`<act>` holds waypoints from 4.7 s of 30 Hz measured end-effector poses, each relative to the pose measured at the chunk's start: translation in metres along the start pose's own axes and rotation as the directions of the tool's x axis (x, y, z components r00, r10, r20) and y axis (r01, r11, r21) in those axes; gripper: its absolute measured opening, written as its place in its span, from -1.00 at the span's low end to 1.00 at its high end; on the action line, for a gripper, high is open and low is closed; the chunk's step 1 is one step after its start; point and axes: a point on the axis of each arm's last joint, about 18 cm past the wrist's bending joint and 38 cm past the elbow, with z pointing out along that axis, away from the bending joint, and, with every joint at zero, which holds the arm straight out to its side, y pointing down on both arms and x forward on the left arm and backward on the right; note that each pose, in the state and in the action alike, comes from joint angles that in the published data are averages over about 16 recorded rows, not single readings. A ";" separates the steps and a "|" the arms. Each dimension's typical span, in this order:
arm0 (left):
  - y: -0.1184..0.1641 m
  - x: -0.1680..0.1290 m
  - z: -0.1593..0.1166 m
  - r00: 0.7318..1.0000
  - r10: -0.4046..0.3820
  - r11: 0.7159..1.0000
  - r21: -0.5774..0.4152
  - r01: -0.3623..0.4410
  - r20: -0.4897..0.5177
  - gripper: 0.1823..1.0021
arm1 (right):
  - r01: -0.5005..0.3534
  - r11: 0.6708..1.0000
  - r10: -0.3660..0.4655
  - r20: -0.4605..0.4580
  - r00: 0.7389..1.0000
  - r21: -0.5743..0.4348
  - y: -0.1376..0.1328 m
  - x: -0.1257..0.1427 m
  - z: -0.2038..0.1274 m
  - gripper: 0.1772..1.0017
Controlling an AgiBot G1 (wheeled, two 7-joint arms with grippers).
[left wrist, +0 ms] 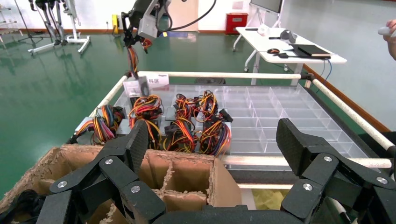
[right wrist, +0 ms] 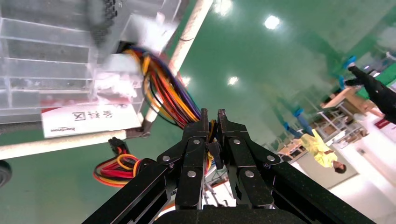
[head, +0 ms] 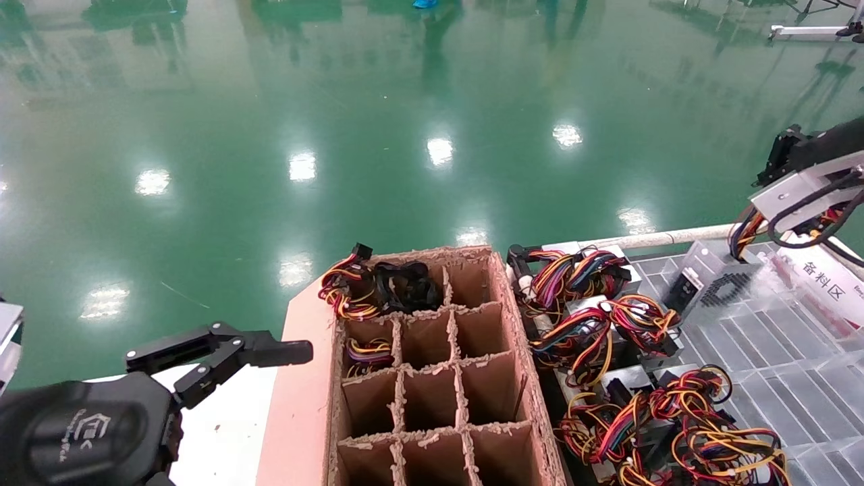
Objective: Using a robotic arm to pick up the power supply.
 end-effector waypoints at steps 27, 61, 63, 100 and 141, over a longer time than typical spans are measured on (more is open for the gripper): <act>0.000 0.000 0.000 1.000 0.000 1.000 0.000 0.000 0.000 1.00 | 0.120 0.993 -0.120 -0.065 0.991 0.000 -0.038 0.054 0.011 -0.91; 0.000 0.000 0.000 1.000 0.000 1.000 0.000 0.000 0.000 1.00 | 0.078 0.996 -0.075 0.070 0.995 -0.051 -0.002 -0.014 0.014 -0.91; 0.000 0.000 0.000 1.000 0.000 1.000 0.000 0.000 0.000 1.00 | 0.078 0.995 -0.074 0.071 0.995 -0.058 0.000 -0.016 0.015 -0.91; 0.000 0.000 0.000 1.000 0.000 1.000 0.000 0.000 0.000 1.00 | 0.122 0.991 -0.123 -0.027 0.992 -0.049 -0.056 0.035 0.047 -0.91; 0.000 0.000 0.000 1.000 0.000 1.000 0.000 0.000 0.000 1.00 | -0.035 0.997 0.039 -0.051 0.998 0.068 -0.093 0.017 0.074 -0.22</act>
